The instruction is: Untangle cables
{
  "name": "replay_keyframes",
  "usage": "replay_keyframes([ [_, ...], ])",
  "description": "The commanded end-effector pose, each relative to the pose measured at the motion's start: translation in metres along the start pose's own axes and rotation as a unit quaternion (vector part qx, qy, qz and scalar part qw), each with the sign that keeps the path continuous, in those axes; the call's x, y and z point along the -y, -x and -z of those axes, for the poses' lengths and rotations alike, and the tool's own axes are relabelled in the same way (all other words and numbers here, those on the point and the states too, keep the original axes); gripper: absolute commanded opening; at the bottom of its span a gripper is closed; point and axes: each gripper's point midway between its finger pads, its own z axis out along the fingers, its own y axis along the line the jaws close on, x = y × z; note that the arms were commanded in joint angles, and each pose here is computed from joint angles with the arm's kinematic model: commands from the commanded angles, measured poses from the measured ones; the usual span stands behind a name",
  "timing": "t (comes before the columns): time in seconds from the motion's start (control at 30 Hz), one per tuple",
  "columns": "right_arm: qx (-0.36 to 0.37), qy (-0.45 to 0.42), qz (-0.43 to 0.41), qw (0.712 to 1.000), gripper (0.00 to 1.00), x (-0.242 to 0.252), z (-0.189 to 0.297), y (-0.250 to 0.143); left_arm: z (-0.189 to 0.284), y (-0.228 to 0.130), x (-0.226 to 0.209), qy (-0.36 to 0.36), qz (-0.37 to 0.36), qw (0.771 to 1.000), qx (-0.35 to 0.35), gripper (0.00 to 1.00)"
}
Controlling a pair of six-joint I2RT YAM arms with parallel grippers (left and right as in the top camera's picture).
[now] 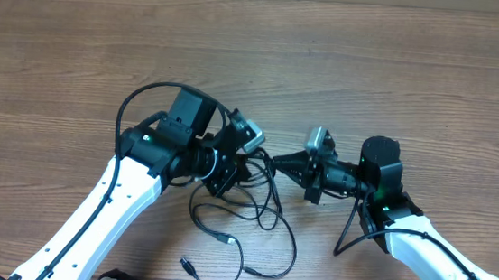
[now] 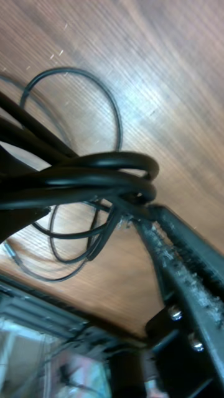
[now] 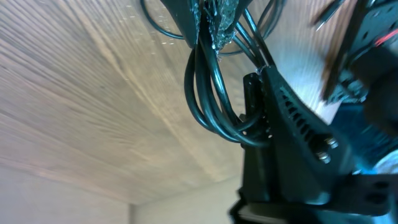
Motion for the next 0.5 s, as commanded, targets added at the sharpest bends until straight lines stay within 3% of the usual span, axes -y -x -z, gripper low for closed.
replay_keyframes([
  [0.0, 0.003, -0.048, -0.08, 0.996, 0.04, 0.018, 0.003, 0.001, 0.003, 0.018, -0.012, 0.026, 0.054, 0.998, 0.03, 0.04],
  [0.2, 0.021, -0.101, -0.187, 0.977, 0.04, 0.045, 0.018, 0.0, 0.005, 0.034, -0.02, 0.044, 0.092, 0.993, 0.064, 0.04],
  [0.47, 0.027, -0.135, -0.25, 0.958, 0.04, 0.06, 0.028, -0.006, 0.007, 0.028, -0.036, 0.087, 0.136, 0.985, 0.058, 0.04],
])
